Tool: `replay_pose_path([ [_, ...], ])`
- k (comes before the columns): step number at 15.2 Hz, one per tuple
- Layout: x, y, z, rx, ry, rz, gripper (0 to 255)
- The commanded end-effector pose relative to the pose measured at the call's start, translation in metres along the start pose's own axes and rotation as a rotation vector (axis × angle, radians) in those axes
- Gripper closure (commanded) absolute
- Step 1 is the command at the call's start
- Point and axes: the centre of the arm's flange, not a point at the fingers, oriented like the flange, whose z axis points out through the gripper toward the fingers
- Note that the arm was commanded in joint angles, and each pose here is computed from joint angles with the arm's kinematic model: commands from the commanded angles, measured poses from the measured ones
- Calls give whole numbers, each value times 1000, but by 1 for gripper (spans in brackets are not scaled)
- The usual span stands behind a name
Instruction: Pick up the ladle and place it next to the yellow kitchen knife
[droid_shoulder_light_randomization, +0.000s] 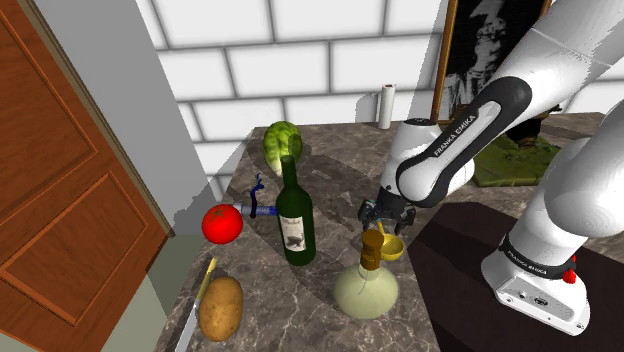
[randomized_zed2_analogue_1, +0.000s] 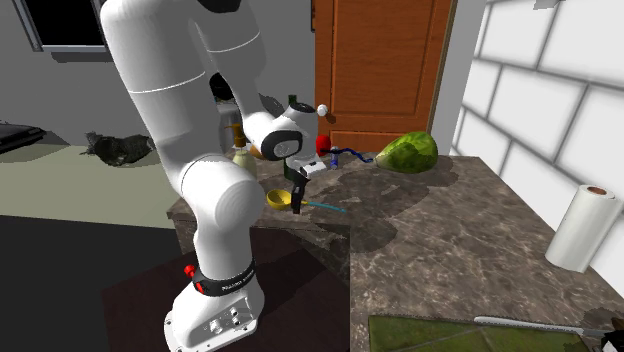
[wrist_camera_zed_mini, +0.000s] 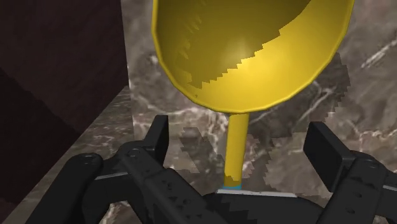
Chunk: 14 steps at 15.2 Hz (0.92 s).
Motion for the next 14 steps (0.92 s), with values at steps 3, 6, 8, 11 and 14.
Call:
replay_pose_path([
  [3,0,1,5,0,1,0,0],
  [6,0,1,5,0,1,0,0],
  [8,0,1,5,0,1,0,255],
  [11,0,1,5,0,1,0,255],
  [14,0,1,5,0,1,0,255],
])
